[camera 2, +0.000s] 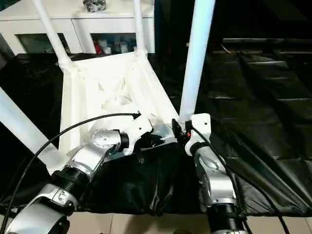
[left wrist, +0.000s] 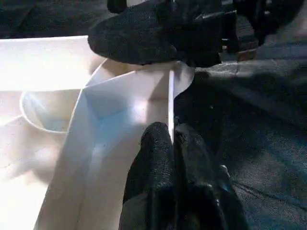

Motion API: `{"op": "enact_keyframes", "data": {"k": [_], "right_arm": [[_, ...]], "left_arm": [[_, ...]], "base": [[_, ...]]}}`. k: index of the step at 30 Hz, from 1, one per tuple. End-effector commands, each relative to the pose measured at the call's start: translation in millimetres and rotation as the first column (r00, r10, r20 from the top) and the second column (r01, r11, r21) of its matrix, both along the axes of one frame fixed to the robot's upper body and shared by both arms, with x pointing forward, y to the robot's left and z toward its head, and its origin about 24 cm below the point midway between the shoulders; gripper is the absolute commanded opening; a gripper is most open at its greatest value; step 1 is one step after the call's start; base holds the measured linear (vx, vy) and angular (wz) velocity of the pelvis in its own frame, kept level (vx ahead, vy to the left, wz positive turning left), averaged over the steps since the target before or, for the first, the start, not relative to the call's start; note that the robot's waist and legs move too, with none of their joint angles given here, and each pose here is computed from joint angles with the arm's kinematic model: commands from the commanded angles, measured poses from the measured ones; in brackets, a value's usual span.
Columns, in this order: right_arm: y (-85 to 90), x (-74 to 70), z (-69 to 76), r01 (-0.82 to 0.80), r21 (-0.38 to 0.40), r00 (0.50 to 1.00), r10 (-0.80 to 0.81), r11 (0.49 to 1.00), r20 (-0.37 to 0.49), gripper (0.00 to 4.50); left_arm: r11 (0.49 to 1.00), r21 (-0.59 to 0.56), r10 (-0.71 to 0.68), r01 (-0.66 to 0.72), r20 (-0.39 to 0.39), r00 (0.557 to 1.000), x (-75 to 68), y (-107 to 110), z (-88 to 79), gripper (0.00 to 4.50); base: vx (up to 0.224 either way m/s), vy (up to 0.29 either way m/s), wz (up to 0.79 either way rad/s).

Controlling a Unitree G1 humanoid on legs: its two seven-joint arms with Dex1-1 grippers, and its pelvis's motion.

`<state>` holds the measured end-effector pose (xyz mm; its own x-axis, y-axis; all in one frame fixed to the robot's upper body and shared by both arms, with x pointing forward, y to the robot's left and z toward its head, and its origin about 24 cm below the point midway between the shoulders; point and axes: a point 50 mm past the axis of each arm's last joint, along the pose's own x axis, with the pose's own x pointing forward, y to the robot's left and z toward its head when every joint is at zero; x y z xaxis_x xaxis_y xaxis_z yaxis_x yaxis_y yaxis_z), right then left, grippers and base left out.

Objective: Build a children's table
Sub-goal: Rotate leg to tighten

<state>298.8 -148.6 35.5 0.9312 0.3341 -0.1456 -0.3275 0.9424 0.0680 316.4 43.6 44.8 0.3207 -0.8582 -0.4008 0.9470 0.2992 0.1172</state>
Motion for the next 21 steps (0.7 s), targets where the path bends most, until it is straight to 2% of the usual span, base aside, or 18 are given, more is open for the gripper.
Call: {"op": "enact_keyframes", "data": {"k": [1,7,10,12,17,21], "right_arm": [[30.4,-12.1,-5.6,-0.248,0.037,0.968,0.250,0.968,-0.031,3.63],[12.0,-25.6,-1.8,-0.434,-0.014,0.900,0.433,0.901,-0.045,3.68],[2.8,-32.2,0.2,-0.514,-0.014,0.856,0.512,0.858,-0.065,3.68],[-8.5,-42.1,2.7,-0.622,0.002,0.778,0.618,0.783,-0.111,3.68],[-17.4,-56.6,6.6,-0.759,0.034,0.635,0.751,0.650,-0.178,3.68],[-20.1,-61.5,9.5,-0.807,0.071,0.565,0.801,0.586,-0.199,3.35]], "left_arm": [[0.987,-0.049,-0.154,0.152,-0.039,0.987,-17.3,-16,-7.3,0.00],[0.967,-0.027,-0.254,0.253,-0.036,0.967,-14.2,5,-1.9,0.00],[0.952,-0.020,-0.306,0.305,-0.056,0.950,-14.1,14,1.3,0.00],[0.931,-0.001,-0.363,0.364,-0.063,0.930,-13.3,23,5.3,0.00],[0.904,0.008,-0.426,0.428,-0.081,0.901,-13.2,30,9.1,0.00],[0.888,0.008,-0.456,0.459,-0.094,0.885,-13.8,33,10.3,0.00]], "base": [[0.000,0.000,0.00],[0.000,0.000,0.00],[0.000,0.000,0.00],[0.000,0.000,0.00],[0.000,0.000,0.00],[0.000,0.000,0.00]]}}
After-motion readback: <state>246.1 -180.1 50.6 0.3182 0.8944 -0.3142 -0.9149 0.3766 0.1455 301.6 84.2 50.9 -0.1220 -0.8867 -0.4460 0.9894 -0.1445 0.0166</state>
